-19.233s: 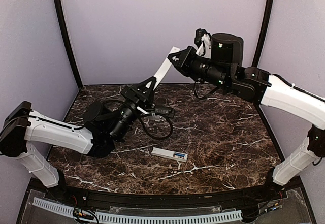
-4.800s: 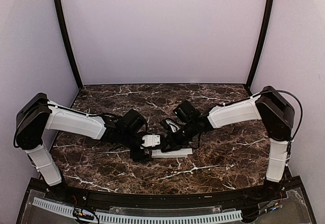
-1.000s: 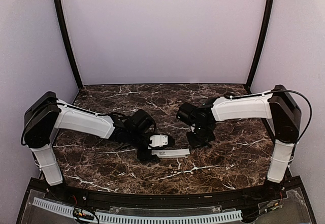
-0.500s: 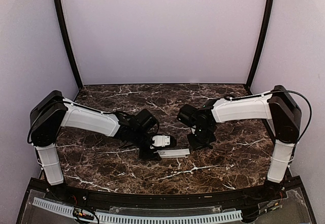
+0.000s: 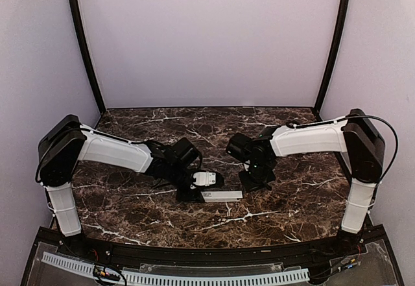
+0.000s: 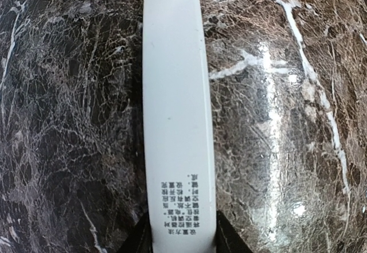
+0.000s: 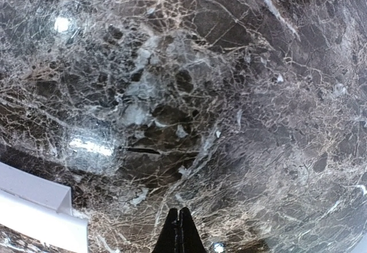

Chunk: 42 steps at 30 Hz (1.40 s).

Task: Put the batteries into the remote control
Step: Load the battery cover onto the remote control without the battery cover.

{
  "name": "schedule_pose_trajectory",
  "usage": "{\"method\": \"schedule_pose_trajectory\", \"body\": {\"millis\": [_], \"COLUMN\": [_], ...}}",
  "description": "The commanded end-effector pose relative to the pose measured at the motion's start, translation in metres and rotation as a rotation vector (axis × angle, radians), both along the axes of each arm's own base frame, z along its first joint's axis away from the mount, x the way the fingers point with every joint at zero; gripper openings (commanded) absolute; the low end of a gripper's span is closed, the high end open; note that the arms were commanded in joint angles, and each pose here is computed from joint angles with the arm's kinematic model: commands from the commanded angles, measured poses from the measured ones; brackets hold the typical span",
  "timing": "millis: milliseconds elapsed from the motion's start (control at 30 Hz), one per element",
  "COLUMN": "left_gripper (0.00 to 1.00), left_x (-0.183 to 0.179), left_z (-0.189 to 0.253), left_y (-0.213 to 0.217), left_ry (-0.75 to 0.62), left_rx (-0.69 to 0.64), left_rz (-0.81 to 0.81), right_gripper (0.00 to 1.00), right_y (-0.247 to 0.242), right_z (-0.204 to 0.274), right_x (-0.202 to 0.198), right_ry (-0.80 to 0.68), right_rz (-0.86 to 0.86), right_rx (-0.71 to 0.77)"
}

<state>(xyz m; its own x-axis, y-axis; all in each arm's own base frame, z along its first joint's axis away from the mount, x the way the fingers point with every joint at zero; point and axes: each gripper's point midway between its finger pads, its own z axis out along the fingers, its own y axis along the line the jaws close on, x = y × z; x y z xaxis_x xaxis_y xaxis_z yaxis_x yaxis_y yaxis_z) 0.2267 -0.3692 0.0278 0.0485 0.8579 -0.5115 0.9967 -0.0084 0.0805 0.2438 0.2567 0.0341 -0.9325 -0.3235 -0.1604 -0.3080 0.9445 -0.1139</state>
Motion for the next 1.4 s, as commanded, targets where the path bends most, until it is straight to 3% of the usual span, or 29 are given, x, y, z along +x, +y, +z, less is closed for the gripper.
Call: {"method": "schedule_pose_trajectory", "body": {"millis": [0,167,500,1367], "left_gripper": [0.33,0.35,0.50,0.48], "left_x": [-0.003,-0.005,-0.007,-0.005], "left_z": [0.001,-0.002,-0.001,-0.003], "left_y": [0.001,0.003,0.011,0.011], "left_ry": [0.023,0.027,0.012,-0.003], "left_rx": [0.005,0.012,0.029,0.025], "left_rz": [-0.015,-0.017,-0.017,-0.018], "right_gripper": [0.00,0.00,0.00,0.00], "right_y": [0.002,0.008,0.025,0.051], "right_z": [0.004,0.004,-0.005,-0.011], "right_x": [0.003,0.001,-0.018,-0.021], "right_ry": [-0.009,-0.001,0.064,0.078], "right_rz": [0.002,0.002,-0.019,-0.001], "right_rx": [0.015,0.048,0.114,0.122]}}
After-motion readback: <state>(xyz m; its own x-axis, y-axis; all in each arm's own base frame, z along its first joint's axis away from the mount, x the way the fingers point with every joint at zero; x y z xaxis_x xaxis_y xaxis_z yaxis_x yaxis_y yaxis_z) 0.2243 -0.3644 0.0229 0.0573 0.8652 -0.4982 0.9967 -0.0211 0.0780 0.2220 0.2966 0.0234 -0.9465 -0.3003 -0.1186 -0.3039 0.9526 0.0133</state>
